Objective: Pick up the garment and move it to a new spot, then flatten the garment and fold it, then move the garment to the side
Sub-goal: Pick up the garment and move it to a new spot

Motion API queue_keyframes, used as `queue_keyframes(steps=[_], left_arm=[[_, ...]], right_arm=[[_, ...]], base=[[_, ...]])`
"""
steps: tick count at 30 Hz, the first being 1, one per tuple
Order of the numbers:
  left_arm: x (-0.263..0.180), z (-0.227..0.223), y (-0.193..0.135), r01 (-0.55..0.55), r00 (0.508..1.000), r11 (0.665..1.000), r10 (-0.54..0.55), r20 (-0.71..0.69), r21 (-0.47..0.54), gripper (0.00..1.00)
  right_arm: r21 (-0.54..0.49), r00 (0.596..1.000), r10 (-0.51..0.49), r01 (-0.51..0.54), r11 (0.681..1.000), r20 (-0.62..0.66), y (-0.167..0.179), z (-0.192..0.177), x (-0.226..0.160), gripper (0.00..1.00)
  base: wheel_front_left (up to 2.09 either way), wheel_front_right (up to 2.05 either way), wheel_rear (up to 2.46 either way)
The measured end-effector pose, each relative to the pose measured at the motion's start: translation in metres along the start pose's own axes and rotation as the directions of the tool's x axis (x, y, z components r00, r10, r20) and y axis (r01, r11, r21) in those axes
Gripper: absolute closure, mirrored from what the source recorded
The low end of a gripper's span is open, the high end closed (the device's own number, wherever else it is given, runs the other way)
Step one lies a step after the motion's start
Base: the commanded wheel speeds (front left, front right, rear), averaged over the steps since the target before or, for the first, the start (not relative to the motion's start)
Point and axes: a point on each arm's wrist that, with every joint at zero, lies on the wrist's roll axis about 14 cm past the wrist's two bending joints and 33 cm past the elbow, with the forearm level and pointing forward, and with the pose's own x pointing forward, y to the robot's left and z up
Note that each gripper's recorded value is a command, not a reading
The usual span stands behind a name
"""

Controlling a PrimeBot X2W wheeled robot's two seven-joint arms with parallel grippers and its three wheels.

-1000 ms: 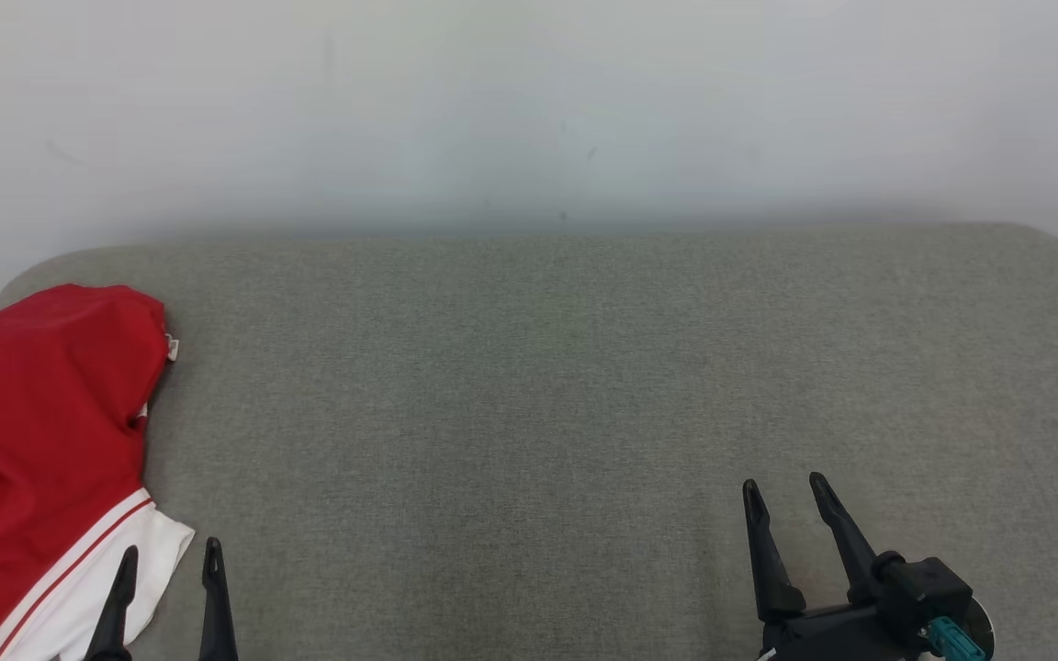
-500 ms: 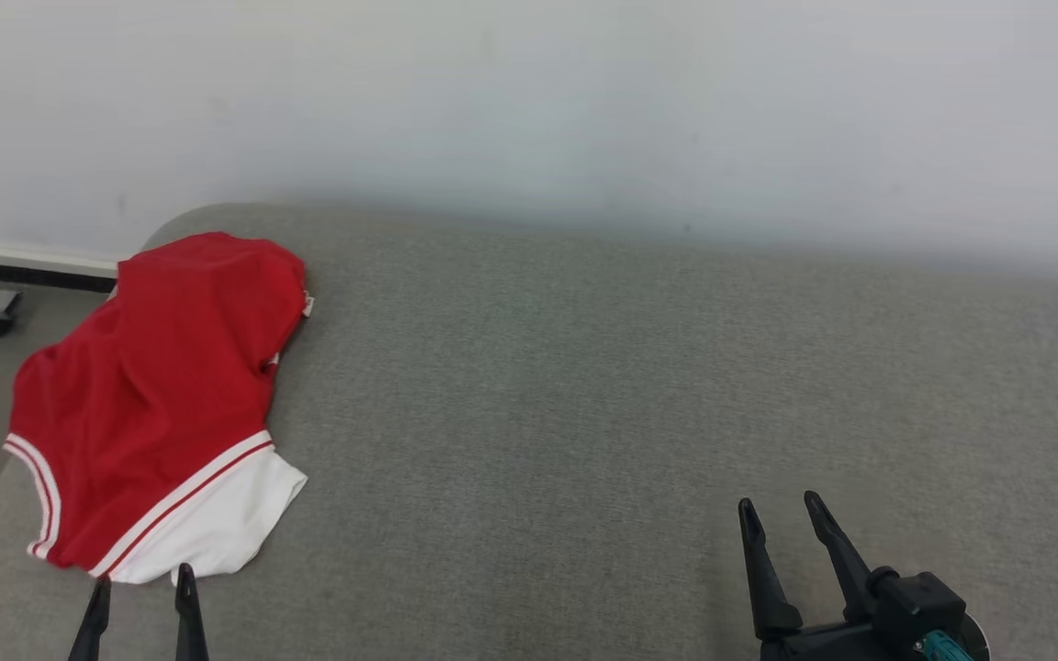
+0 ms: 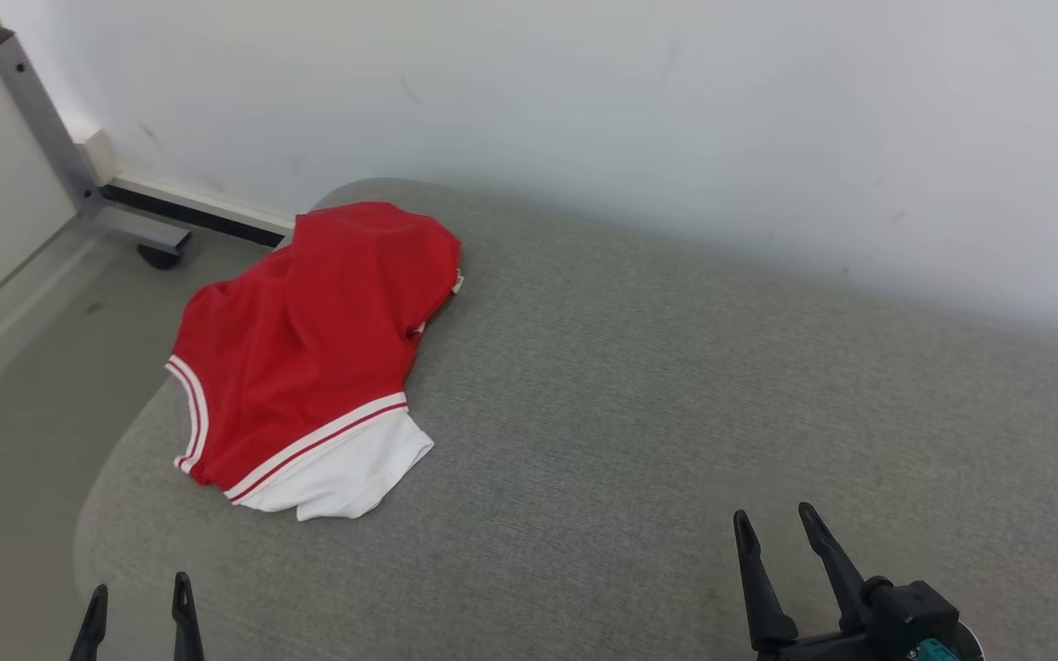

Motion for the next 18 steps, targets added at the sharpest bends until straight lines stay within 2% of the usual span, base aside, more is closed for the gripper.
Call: queue_keyframes(steps=[9,18], left_arm=[[-0.030,0.001,0.051,-0.179,0.984,0.984,0.179,-0.001,0.013,0.00],[-0.034,0.001,0.062,-0.228,0.974,0.973,0.228,-0.011,0.025,0.00]], right_arm=[[-0.003,0.989,0.144,-0.144,0.990,-0.018,0.045,-0.006,0.022,0.00],[0.003,0.983,0.178,-0.178,0.984,-0.036,0.054,-0.015,0.031,0.00]], base=[[0.00,0.00,0.00],[0.00,0.00,0.00]])
